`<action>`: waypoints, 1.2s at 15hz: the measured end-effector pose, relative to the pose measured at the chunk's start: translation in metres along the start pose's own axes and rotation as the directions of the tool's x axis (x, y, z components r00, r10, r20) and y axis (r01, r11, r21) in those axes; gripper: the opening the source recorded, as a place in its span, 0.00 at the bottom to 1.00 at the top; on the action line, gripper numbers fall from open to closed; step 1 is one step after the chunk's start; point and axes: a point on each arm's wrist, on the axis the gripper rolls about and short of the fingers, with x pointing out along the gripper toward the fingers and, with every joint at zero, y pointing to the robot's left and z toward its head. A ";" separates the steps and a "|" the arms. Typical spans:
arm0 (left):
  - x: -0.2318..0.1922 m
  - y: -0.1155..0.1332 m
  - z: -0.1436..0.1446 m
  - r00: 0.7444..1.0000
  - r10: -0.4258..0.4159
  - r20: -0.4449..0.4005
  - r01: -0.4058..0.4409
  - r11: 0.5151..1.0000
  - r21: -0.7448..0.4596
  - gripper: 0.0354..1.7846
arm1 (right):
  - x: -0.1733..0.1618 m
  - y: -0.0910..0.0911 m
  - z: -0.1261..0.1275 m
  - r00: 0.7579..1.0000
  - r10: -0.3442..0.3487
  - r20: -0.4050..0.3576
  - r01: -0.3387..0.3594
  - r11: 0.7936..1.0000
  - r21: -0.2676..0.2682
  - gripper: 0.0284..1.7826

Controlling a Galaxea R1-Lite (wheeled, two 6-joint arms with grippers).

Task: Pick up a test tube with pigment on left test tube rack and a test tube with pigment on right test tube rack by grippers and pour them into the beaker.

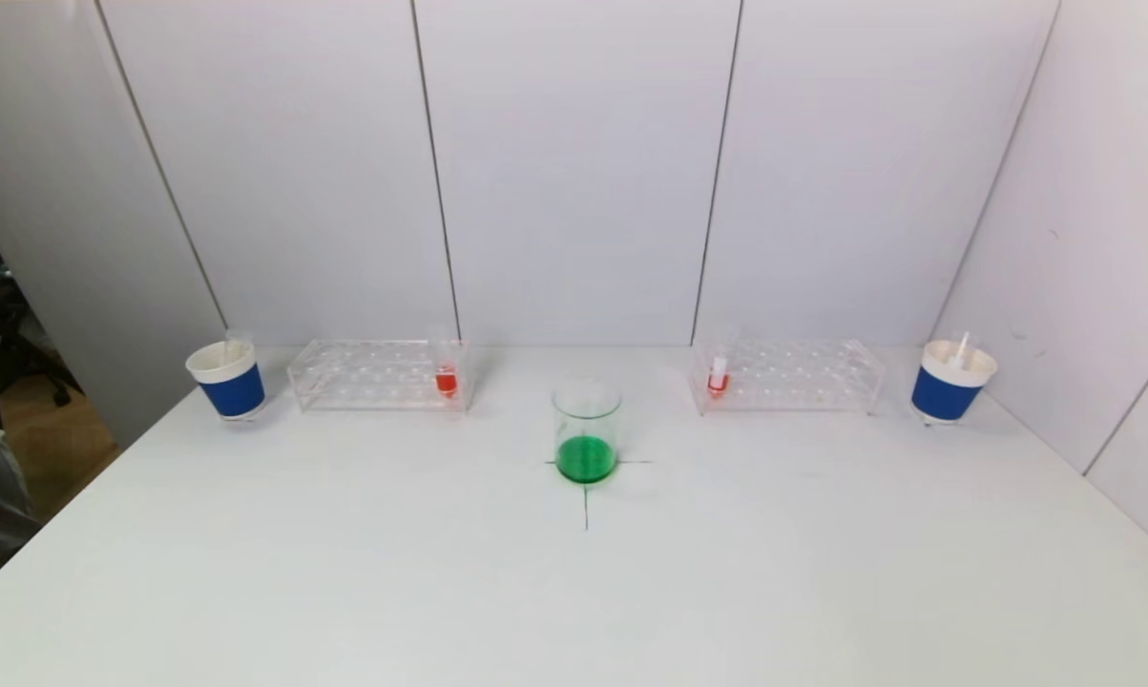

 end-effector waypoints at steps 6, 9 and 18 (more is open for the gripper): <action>0.000 0.000 0.000 1.000 0.000 0.000 0.000 1.000 0.001 0.99 | -0.037 -0.009 -0.035 0.986 0.166 0.002 -0.166 0.986 0.026 0.99; 0.000 0.000 0.000 1.000 -0.001 0.000 0.001 1.000 0.000 0.99 | -0.039 -0.004 -0.053 0.962 0.272 -0.004 -0.270 0.959 0.090 0.99; 0.000 0.000 0.000 1.000 0.000 0.000 0.000 1.000 0.000 0.99 | -0.042 0.007 -0.080 0.846 0.524 -0.102 -0.514 0.851 0.108 0.99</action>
